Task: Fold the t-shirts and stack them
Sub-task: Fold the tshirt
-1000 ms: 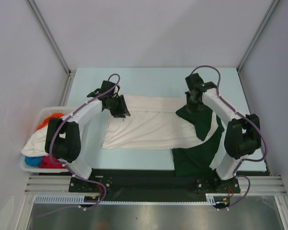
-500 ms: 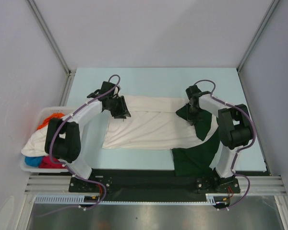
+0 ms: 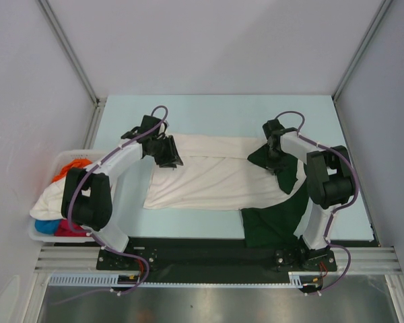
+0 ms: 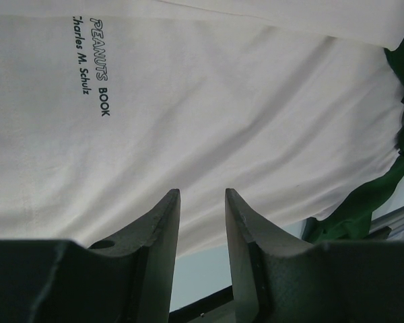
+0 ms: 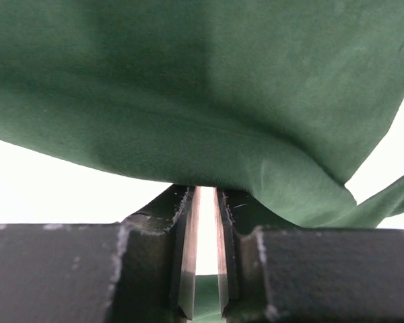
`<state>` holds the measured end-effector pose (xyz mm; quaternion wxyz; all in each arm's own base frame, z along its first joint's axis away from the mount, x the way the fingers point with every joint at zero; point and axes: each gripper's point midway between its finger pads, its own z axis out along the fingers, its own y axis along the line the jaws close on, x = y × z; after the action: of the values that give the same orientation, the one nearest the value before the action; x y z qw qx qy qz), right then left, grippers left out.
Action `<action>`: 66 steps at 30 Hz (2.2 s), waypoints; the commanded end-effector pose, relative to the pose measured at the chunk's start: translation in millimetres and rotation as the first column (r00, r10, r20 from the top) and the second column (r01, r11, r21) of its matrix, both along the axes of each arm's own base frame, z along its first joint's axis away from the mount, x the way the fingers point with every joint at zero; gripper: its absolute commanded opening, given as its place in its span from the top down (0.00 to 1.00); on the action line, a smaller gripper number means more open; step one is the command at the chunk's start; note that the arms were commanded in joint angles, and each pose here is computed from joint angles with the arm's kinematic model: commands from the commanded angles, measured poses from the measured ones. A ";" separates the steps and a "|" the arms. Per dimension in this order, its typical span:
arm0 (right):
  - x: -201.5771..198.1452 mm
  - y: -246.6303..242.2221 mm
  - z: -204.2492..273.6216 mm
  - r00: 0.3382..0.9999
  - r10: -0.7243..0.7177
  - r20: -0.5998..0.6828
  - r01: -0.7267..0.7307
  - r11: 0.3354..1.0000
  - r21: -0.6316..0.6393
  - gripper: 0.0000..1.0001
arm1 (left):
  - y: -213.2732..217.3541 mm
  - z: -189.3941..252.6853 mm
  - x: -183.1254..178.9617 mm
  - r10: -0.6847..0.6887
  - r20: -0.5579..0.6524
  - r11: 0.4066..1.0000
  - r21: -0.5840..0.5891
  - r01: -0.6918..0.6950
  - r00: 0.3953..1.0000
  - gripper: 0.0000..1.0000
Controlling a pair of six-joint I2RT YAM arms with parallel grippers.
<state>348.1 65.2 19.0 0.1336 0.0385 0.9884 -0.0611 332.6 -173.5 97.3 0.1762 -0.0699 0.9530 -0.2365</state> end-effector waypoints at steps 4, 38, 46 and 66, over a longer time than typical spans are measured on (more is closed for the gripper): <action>2.0 -13.6 22.4 0.999 -0.001 0.036 0.003 0.998 -0.067 0.80 | 0.1 12.1 1.6 -0.003 0.043 1.000 -0.016 0.004 0.999 0.62; 19.7 -18.9 22.1 0.999 0.025 0.039 -0.019 0.989 -0.145 1.00 | -5.4 7.4 7.4 -0.008 0.019 0.999 -0.032 0.009 1.000 0.63; -8.7 2.0 48.5 0.999 0.046 0.009 -0.045 0.996 -0.079 1.00 | -4.1 5.8 5.1 -0.003 0.019 1.000 -0.030 0.004 1.000 0.63; -41.3 72.8 66.6 0.981 0.139 -0.138 -0.095 0.954 0.285 1.00 | -5.4 -0.1 -3.0 0.015 0.004 0.998 -0.058 -0.014 1.000 0.63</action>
<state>310.2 121.8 74.7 0.0689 -0.0038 0.9966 0.0448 328.1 -175.2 84.6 0.1630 -0.0790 0.9535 -0.2408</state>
